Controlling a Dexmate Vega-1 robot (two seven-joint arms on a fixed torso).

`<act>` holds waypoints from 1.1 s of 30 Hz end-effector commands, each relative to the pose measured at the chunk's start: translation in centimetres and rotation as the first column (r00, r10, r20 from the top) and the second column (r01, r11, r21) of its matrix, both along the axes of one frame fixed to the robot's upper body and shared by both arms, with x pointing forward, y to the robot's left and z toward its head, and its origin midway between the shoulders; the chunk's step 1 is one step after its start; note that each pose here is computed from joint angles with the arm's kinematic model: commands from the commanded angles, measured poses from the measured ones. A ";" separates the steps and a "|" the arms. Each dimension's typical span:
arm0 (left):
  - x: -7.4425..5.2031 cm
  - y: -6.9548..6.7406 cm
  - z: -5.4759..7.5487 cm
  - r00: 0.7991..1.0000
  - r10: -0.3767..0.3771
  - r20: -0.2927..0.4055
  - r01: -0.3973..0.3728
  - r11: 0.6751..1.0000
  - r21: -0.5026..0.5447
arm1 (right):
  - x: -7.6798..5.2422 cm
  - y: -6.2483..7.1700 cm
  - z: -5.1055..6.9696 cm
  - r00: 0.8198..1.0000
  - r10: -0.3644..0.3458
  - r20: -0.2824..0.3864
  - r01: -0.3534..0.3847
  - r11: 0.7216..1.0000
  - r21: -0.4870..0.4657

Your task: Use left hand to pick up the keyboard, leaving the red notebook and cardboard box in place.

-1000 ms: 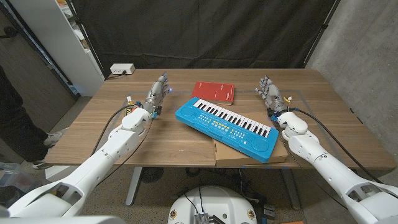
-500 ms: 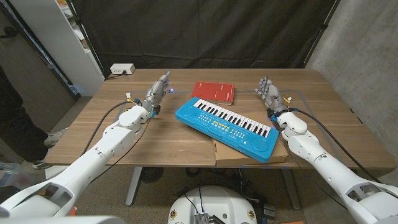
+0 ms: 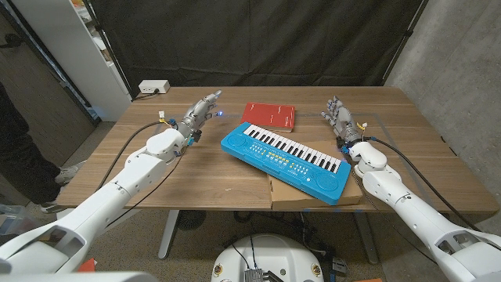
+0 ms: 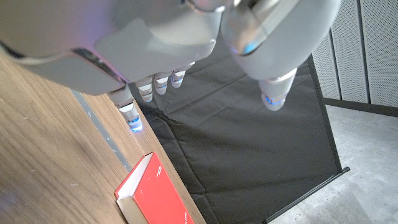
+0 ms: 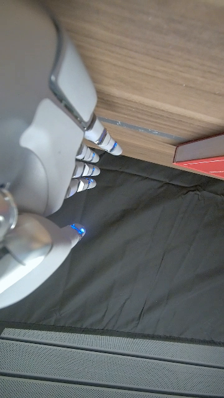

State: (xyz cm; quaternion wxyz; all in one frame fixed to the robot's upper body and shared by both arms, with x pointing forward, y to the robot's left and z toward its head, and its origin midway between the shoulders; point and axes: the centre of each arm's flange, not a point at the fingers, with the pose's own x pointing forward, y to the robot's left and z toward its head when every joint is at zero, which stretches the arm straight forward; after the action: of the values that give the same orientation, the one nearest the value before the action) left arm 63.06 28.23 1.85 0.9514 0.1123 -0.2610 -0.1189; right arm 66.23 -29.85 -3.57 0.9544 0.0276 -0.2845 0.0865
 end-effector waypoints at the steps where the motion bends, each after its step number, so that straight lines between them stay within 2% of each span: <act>1: -0.5 0.0 0.9 0.999 0.017 -0.041 -0.015 0.999 0.050 | 0.0 -0.2 -0.1 1.000 -0.006 0.001 0.006 1.000 0.007; 7: -0.7 0.1 1.4 0.996 0.015 -0.089 -0.008 0.996 0.086 | 0.0 -0.2 -0.1 1.000 -0.009 0.001 0.009 1.000 0.006; 15: -1.0 0.4 1.7 0.984 -0.040 -0.172 0.053 0.996 0.072 | -0.1 -0.2 -0.1 1.000 -0.013 0.004 0.013 1.000 0.007; 18: -0.9 0.6 1.6 0.972 -0.081 -0.219 0.098 0.993 0.065 | -0.2 -0.2 -0.1 1.000 -0.013 0.004 0.013 1.000 0.008; 22: -0.7 0.6 1.6 0.959 -0.100 -0.267 0.126 0.989 0.081 | -0.2 -0.1 -0.1 1.000 -0.010 0.005 0.010 1.000 0.004; 33: -0.5 0.3 1.4 0.925 -0.206 -0.320 0.235 0.971 0.053 | -0.6 0.0 0.0 1.000 -0.013 0.010 0.013 1.000 0.005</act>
State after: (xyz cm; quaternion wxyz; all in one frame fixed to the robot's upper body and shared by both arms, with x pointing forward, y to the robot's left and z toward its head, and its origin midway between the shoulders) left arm 62.51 28.99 3.87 0.9615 0.1289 -0.1539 -0.1874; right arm 66.03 -29.94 -3.62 0.9541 0.0286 -0.2873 0.0800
